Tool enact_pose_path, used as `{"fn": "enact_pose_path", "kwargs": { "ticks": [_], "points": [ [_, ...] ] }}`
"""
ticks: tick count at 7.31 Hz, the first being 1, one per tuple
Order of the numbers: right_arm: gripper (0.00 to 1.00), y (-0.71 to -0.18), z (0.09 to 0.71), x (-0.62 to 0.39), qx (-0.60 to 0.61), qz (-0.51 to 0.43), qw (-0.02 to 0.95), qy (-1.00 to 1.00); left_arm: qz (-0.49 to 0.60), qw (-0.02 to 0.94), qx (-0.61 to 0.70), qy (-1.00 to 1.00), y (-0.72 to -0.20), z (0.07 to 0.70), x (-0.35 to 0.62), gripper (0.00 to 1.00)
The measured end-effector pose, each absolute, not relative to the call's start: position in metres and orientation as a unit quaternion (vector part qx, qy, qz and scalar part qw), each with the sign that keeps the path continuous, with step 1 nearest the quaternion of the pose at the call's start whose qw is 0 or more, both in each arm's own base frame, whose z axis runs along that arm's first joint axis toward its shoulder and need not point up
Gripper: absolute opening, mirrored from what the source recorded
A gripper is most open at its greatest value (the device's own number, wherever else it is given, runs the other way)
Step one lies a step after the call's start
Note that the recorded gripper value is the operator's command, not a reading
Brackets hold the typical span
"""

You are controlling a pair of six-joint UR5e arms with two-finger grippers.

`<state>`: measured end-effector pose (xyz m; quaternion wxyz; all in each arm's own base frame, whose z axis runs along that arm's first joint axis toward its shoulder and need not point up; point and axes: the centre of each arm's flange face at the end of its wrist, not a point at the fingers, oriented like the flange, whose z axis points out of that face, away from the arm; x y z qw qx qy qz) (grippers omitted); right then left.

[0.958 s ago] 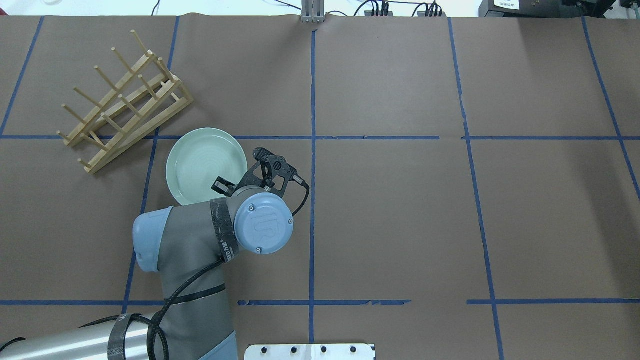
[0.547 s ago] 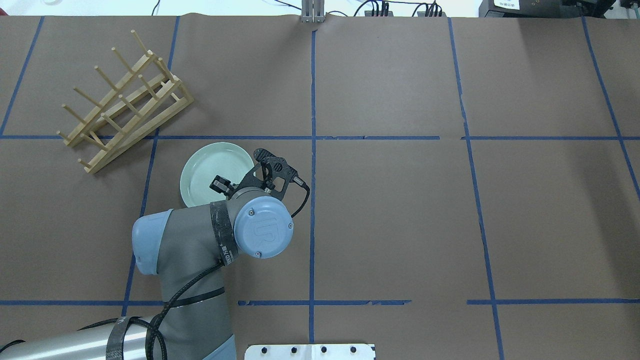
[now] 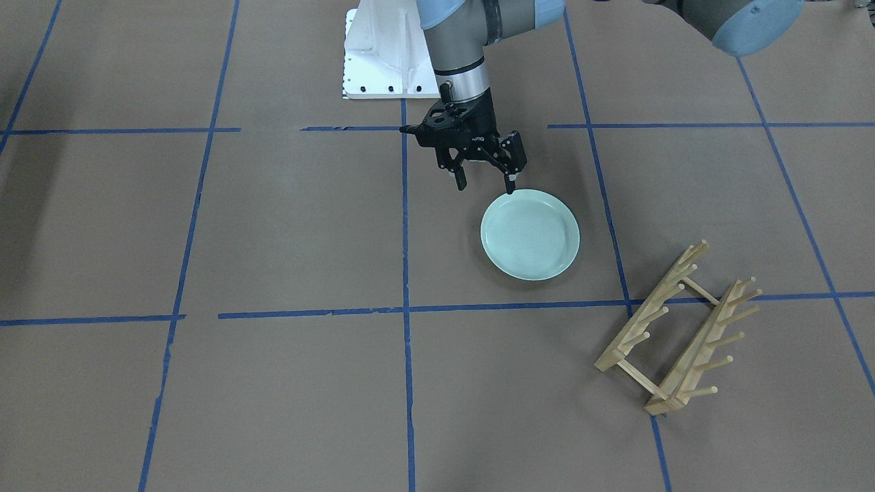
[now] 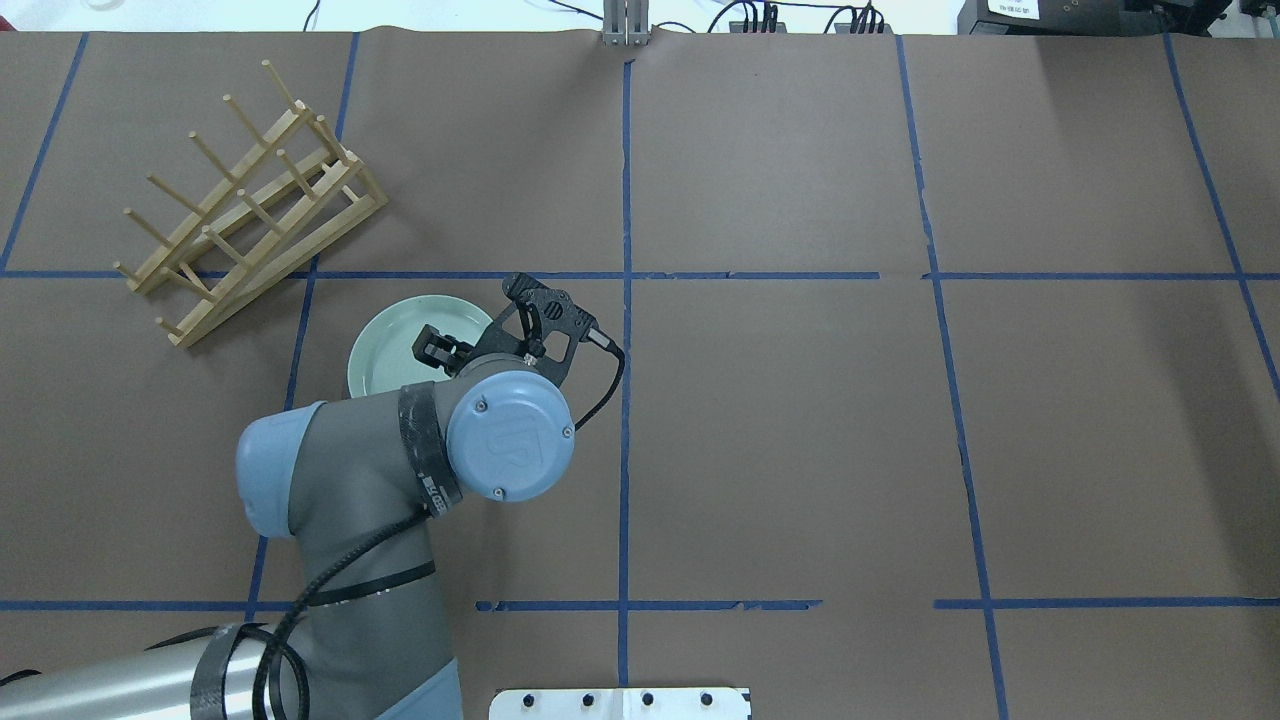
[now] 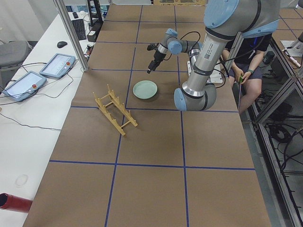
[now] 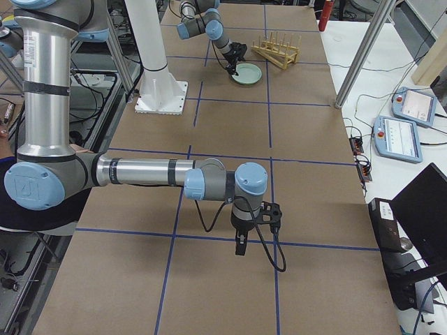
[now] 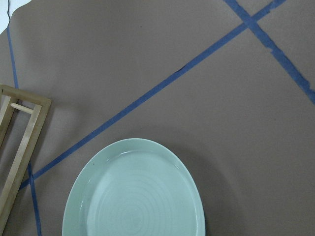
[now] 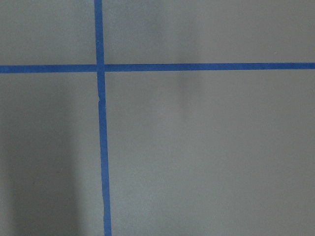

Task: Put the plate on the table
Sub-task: 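Open the left gripper and withdraw it away from the plate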

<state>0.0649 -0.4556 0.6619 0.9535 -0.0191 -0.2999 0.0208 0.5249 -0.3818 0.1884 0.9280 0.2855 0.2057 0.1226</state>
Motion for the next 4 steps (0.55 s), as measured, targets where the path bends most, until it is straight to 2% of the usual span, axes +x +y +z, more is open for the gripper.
{"fn": "enact_pose_path", "kwargs": {
  "ticks": [2, 4],
  "points": [
    [1.0, -0.456, 0.662, 0.065, -0.019, 0.021, 0.954, -0.3, 0.062, 0.921, 0.263, 0.28, -0.458, 0.173, 0.442, 1.0],
    [1.0, -0.456, 0.662, 0.065, -0.019, 0.021, 0.954, -0.3, 0.038, 0.911, 0.23, 0.339, -0.536, 0.188, 0.325, 1.0]
  ]
}}
